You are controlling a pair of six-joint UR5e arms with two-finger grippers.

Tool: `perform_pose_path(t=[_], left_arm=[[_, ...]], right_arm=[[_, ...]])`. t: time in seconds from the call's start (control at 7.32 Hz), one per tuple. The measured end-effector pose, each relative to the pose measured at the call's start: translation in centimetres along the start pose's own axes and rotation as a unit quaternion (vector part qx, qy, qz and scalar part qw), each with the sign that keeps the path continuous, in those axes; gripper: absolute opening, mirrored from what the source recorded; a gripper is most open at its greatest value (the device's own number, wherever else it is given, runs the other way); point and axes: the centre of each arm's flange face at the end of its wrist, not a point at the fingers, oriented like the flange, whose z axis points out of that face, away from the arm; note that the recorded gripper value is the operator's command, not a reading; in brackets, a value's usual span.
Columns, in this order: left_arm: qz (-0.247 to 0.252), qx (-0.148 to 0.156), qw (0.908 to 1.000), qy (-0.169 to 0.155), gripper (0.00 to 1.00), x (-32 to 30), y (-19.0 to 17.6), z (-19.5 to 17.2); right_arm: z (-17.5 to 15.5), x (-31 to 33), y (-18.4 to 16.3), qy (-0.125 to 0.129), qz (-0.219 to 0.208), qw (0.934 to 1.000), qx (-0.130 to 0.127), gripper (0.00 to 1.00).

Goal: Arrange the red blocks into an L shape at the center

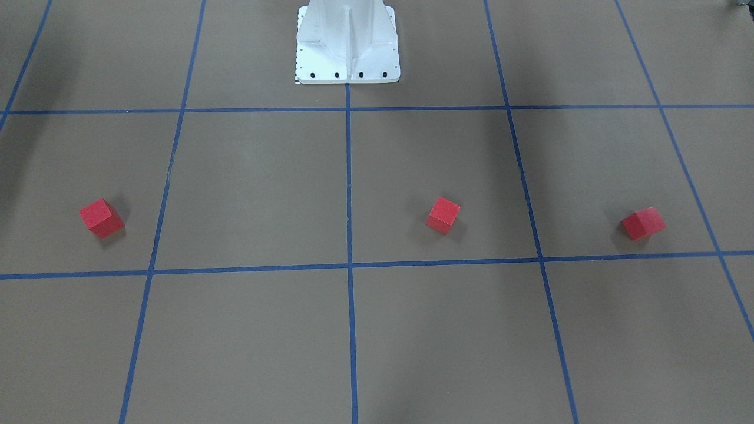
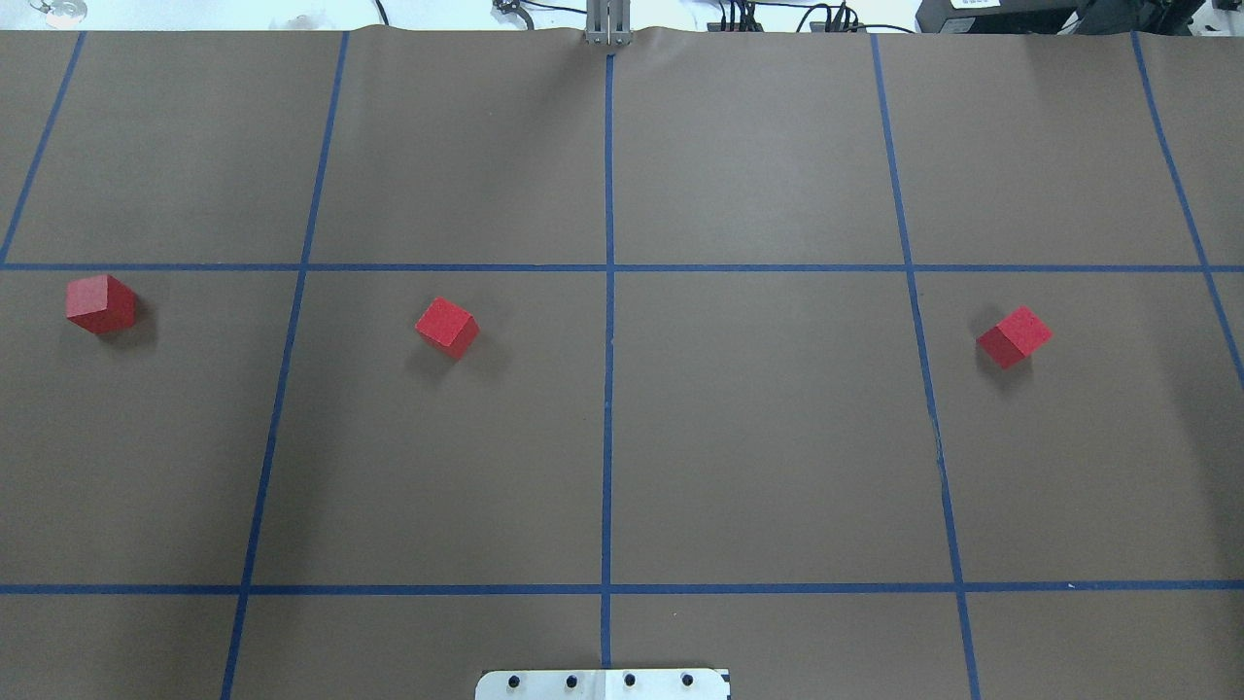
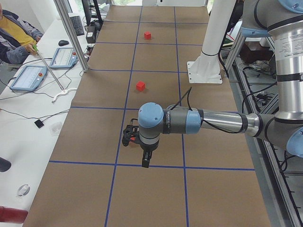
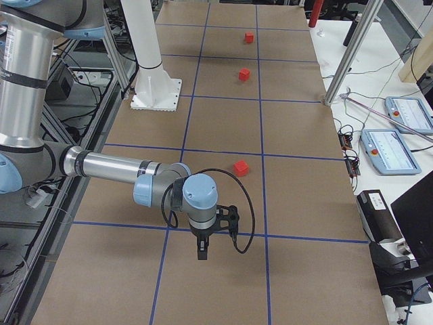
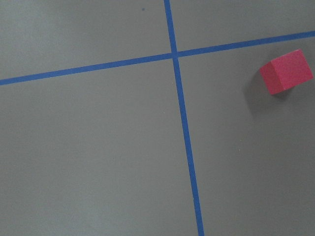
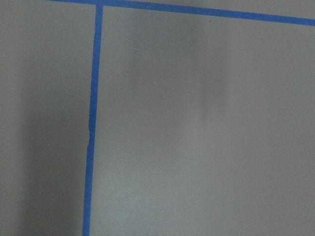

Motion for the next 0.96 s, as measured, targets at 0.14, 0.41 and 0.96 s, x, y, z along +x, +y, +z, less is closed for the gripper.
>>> perform_pose_path(t=[0.14, 0.41, 0.96], left_arm=[[0.001, 0.001, 1.0, 0.001, 1.0, 0.1, 0.0, -0.1], [0.001, 0.002, 1.0, 0.0, 1.0, 0.3, 0.1, -0.3], [0.039, 0.047, 0.9981, -0.01, 1.0, 2.0, -2.8, -2.9]], right_arm=[[-0.3, -0.3, -0.2, -0.003, -0.003, 1.0, 0.005, 0.99], [-1.1, -0.9, -0.8, -0.002, -0.024, 0.9992, 0.031, 1.0], [-3.3, -2.6, -2.8, 0.013, -0.105, 0.9858, 0.13, 0.99]])
